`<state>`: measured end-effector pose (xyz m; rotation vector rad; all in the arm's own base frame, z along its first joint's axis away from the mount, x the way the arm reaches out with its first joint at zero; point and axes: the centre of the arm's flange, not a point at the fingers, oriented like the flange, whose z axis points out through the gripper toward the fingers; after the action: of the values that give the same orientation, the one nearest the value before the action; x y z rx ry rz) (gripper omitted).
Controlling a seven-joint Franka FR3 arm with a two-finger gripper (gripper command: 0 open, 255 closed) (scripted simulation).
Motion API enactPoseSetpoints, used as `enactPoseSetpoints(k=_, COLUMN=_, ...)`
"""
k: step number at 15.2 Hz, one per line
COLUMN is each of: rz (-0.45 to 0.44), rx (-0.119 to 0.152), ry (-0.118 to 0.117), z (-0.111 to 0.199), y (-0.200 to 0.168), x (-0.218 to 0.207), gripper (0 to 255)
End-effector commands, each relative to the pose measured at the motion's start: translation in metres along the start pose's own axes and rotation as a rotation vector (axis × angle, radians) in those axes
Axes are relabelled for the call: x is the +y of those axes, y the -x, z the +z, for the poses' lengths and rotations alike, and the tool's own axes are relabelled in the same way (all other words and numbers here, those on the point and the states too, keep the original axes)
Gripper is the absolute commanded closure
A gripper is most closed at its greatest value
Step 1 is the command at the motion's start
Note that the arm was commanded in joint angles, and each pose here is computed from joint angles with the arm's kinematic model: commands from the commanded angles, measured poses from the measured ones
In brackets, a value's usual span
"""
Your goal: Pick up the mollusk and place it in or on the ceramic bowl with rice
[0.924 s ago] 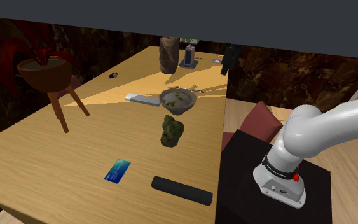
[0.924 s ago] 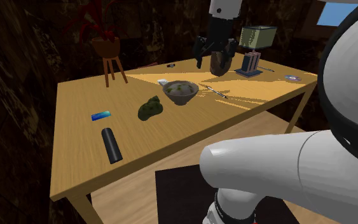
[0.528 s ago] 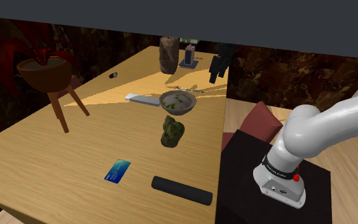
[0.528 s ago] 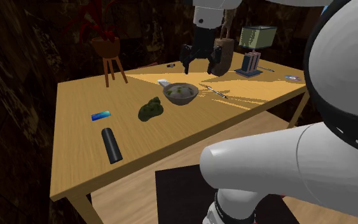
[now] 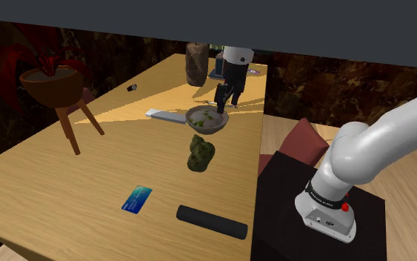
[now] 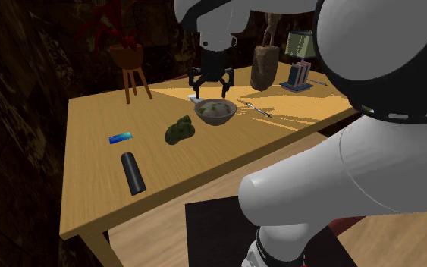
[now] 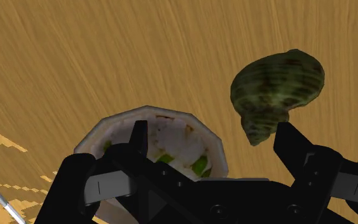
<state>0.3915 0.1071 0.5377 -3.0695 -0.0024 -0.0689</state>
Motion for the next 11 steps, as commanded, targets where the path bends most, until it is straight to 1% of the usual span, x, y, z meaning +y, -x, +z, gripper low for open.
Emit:
enactPoseSetpoints(k=1, rz=0.012, rx=-0.004, ry=0.003, z=0.017, y=-0.011, x=-0.021, gripper=0)
enactPoseSetpoints(k=9, rz=0.055, rx=-0.022, ry=0.020, z=0.079, y=-0.062, x=-0.093, gripper=0)
enactPoseSetpoints(k=11, rz=0.057, rx=-0.023, ry=0.021, z=0.087, y=-0.064, x=-0.097, gripper=0)
